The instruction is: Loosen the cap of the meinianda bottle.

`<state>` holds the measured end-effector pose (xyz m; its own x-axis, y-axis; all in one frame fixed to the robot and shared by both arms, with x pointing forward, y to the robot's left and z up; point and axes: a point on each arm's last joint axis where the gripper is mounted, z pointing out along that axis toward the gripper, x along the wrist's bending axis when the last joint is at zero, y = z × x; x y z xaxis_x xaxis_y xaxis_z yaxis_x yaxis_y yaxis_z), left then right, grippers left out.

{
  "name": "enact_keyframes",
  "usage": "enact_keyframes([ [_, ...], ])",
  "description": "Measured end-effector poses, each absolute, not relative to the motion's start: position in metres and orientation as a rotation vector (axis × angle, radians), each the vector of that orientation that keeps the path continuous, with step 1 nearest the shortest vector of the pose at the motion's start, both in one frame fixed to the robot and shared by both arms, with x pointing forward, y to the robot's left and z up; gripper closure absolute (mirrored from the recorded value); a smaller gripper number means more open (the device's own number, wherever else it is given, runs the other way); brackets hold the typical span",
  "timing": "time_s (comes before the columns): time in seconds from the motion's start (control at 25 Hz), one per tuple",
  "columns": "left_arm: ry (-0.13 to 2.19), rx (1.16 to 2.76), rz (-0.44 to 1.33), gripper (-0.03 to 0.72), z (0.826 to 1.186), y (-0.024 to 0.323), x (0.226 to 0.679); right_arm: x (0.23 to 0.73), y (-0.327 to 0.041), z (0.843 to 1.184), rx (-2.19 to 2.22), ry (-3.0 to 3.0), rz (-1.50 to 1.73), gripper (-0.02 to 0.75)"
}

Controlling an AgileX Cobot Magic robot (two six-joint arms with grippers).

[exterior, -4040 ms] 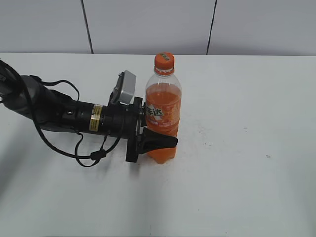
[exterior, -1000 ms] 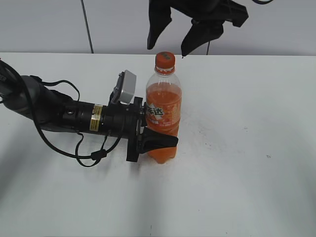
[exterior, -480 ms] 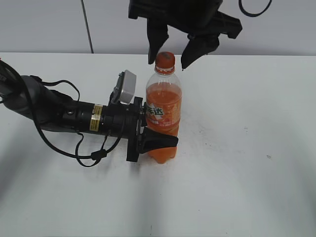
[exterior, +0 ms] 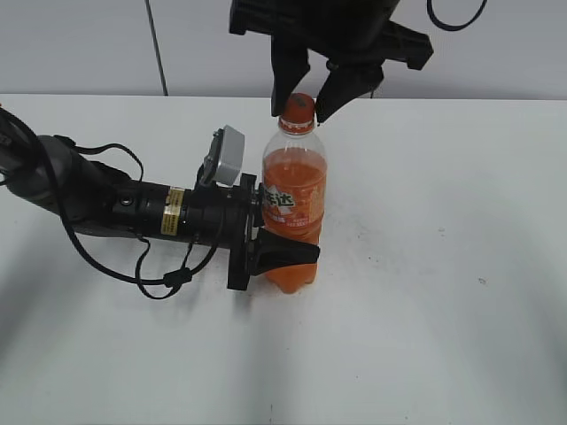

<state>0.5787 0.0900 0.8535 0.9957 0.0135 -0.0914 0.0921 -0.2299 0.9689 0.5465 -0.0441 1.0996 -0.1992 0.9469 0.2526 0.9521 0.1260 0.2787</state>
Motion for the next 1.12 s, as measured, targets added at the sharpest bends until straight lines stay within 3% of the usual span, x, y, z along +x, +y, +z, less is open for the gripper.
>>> enact_keyframes([
  [0.12, 0.079, 1.802, -0.072, 0.288, 0.8535, 0.0896, 0.5787, 0.5462, -0.0436, 1.0996, -1.952, -2.373, -0.602, 0.458],
  [0.36, 0.079, 1.802, -0.072, 0.288, 0.8535, 0.0896, 0.5787, 0.5462, -0.0434, 1.1003, -1.78, -2.538, -0.611, 0.458],
  [0.72, 0.078, 1.803, -0.073, 0.288, 0.8534, 0.0896, 0.5786, 0.5451, -0.0418, 1.1002, -0.909, -3.074, -0.608, 0.459],
  [1.12, 0.061, 1.811, -0.079, 0.288, 0.8531, 0.0896, 0.5778, 0.5445, -0.0418, 1.1008, -0.151, -3.292, -0.559, 0.464],
])
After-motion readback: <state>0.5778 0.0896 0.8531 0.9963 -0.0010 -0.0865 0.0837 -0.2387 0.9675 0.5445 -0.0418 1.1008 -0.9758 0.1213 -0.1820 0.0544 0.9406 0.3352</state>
